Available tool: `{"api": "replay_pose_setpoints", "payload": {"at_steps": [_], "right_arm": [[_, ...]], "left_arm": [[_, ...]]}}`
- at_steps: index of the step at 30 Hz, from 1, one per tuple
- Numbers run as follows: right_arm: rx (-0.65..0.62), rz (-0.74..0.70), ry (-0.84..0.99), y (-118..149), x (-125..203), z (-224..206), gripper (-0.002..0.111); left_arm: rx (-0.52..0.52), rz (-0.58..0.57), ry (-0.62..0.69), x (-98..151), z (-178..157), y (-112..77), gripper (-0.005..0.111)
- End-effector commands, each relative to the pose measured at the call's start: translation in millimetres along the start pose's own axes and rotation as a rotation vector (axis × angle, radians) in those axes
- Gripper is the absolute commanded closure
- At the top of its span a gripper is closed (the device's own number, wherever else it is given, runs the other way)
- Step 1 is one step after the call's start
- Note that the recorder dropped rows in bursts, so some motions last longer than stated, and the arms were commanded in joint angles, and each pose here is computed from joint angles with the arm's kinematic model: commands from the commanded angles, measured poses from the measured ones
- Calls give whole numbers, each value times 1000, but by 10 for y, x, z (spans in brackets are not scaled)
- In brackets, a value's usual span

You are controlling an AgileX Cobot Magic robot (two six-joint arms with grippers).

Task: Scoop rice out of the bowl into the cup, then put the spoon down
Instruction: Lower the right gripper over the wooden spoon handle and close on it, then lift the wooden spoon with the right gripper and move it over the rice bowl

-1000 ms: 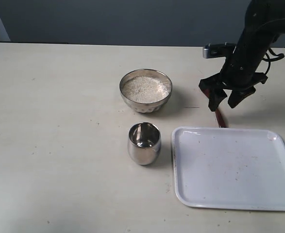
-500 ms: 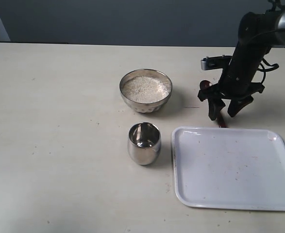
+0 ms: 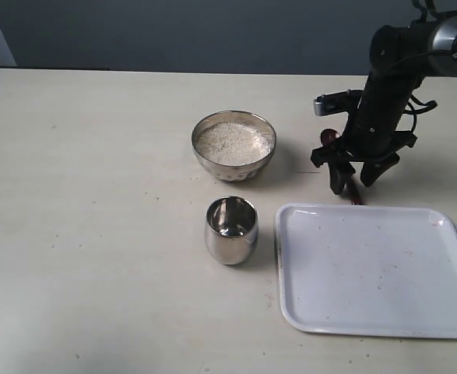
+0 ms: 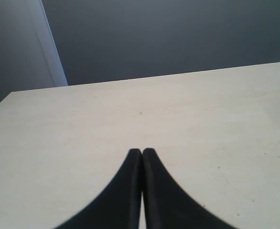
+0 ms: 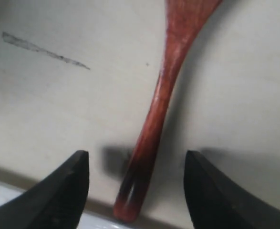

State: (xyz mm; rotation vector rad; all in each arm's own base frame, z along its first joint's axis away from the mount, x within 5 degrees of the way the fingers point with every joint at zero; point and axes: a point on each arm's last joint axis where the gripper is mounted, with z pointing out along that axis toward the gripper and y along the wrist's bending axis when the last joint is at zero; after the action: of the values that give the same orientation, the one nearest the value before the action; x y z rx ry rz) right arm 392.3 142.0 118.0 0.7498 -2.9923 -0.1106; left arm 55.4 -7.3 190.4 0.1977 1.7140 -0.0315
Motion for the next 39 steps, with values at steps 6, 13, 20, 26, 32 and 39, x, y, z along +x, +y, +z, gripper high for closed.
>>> {"api": "replay_pose_setpoints", "payload": {"at_steps": [6, 13, 20, 26, 32, 39], "right_arm": [[25, 29, 14, 6, -15, 70, 52], [4, 64, 33, 18, -14, 145, 83], [93, 5, 26, -37, 37, -104, 109], [188, -154, -199, -6, -17, -897, 109], [346, -433, -259, 376, -103, -1331, 109], [761, -743, -211, 894, -169, -1482, 109]], "left_arm": [[7, -4, -11, -17, -7, -3, 106], [7, -4, -11, -17, -7, -3, 106], [7, -4, -11, -17, -7, -3, 106], [7, -4, -11, -17, -7, -3, 106], [7, -4, -11, -17, -7, -3, 106], [7, -4, -11, -17, -7, -3, 106]]}}
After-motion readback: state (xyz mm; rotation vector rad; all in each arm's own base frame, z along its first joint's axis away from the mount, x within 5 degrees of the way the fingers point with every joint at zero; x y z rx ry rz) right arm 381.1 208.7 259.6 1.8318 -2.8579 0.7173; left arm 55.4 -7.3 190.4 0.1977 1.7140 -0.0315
